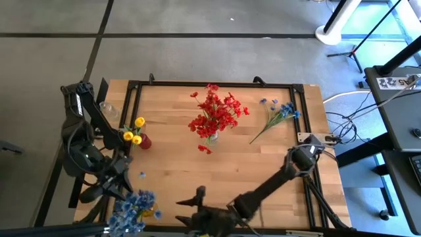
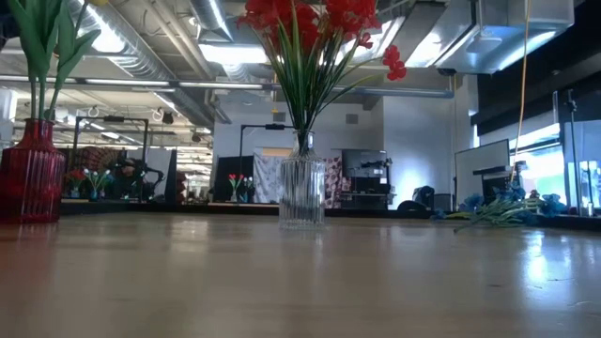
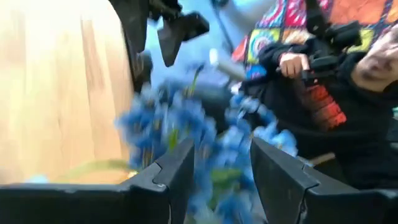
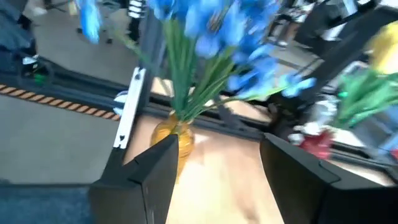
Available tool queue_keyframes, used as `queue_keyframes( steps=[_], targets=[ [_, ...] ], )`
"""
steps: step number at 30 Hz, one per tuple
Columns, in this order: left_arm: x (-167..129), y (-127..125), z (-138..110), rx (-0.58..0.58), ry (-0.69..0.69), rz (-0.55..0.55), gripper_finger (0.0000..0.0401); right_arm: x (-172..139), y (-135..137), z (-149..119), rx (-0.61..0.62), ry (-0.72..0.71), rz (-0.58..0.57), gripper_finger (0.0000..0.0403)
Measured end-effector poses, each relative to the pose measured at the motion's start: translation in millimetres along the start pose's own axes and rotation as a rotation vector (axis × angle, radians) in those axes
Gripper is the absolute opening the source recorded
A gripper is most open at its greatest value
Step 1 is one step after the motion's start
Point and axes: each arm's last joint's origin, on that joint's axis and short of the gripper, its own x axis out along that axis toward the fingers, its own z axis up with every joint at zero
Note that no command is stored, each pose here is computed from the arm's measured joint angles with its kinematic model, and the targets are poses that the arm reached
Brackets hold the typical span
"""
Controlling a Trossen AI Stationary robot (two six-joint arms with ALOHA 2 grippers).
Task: Sort flowers into vase by color
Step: Put the blue flower into the yellow vase
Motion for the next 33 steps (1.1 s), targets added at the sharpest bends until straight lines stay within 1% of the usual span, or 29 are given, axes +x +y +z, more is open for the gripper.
queue_keyframes(
  steps=[3,5,7,11,14,18,21,24,25,26,28,29,30,31,33],
  targets=[
    [-4.7,-2.1,6.4,0.084,-0.109,0.003,0.0153,-21.4,3.3,13.5,-0.013,0.019,-0.062,0.0227],
    [-6.6,-2.3,10.6,0.142,-0.199,0.050,0.0153,-36.0,5.6,20.6,-0.011,0.036,-0.098,0.0227],
    [-6.4,-1.2,13.8,0.181,-0.291,0.138,0.0153,-52.4,5.4,29.6,-0.004,0.051,-0.129,0.0227],
    [-3.6,3.1,17.6,0.186,-0.457,0.349,0.0153,-84.5,-2.6,42.7,-0.024,0.113,-0.185,0.0227],
    [2.2,5.4,19.9,0.201,-0.520,0.456,0.0153,-106.1,-15.5,46.3,0.000,0.182,-0.212,0.0227],
    [12.7,9.2,23.4,0.271,-0.535,0.567,0.0153,-134.4,-50.5,57.1,0.072,0.252,-0.279,0.0227],
    [23.7,14.4,27.7,0.277,-0.582,0.688,0.0153,-151.9,-80.8,54.6,0.080,0.323,-0.382,0.0227],
    [36.2,20.4,31.6,0.279,-0.615,0.796,0.0153,-171.4,-121.8,49.4,0.147,0.410,-0.518,0.0227],
    [40.6,22.1,32.6,0.280,-0.612,0.813,0.0153,-177.9,-135.8,49.2,0.193,0.425,-0.569,0.0227],
    [45.1,23.5,33.0,0.284,-0.604,0.825,0.0153,-177.9,-145.9,50.5,0.277,0.406,-0.595,0.0227],
    [53.6,24.5,32.1,0.296,-0.588,0.840,0.0153,-188.7,-168.4,48.8,0.294,0.425,-0.584,0.0227],
    [57.4,24.3,31.3,0.301,-0.583,0.844,0.0153,-191.5,-178.7,48.1,0.333,0.435,-0.586,0.0227],
    [60.8,24.1,30.4,0.307,-0.580,0.850,0.0153,-194.1,-195.0,46.0,0.376,0.441,-0.621,0.0227],
    [64.3,23.3,28.6,0.316,-0.573,0.852,0.0153,-203.3,-211.0,41.2,0.395,0.464,-0.660,0.0227],
    [72.3,22.0,24.5,0.314,-0.565,0.848,0.0153,-212.9,-236.5,30.1,0.460,0.467,-0.721,0.0227]
  ],
)
